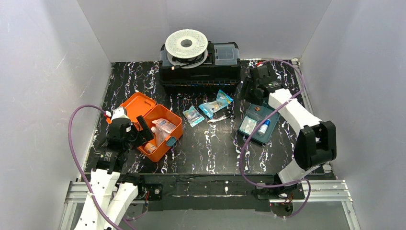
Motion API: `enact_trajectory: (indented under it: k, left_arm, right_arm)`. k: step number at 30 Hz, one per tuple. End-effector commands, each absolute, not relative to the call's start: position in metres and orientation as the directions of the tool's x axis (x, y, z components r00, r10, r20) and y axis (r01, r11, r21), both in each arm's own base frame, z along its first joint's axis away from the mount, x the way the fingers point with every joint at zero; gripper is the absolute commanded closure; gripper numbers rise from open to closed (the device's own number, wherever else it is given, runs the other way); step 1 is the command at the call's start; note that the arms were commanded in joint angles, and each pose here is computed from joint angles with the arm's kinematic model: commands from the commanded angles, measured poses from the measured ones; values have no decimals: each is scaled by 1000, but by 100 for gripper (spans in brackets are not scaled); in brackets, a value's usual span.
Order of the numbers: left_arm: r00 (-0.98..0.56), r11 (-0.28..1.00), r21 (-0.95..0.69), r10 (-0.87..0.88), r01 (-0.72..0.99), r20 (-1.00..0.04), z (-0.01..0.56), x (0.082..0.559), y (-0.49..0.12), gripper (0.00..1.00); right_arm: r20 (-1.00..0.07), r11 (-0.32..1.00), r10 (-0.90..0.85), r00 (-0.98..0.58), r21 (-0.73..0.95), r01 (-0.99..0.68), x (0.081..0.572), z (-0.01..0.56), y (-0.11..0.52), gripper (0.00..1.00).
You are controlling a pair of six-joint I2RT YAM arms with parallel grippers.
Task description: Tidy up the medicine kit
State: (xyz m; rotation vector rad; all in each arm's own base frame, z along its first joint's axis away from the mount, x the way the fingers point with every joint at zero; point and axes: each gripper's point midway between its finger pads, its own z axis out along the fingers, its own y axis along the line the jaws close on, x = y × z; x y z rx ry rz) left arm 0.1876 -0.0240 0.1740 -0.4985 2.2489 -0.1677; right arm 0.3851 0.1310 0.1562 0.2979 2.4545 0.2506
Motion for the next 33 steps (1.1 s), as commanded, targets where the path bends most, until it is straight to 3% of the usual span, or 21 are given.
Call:
enact_trajectory:
  k: [1, 15, 33]
  left_arm:
    - [-586, 917, -277, -397, -287, -706, 178, 188, -24, 1]
    - [-565, 913, -295, -406, -281, -718, 183, 186, -24, 1]
    - [-566, 913, -306, -406, -268, -717, 183, 185, -26, 0]
  right_arm:
    - [-567, 919, 333, -753, 372, 127, 382, 164, 171, 32]
    - [-384, 738, 617, -687, 584, 337, 433, 122, 270, 26]
    - [-346, 777, 608, -714, 444, 446, 437, 48, 284, 32]
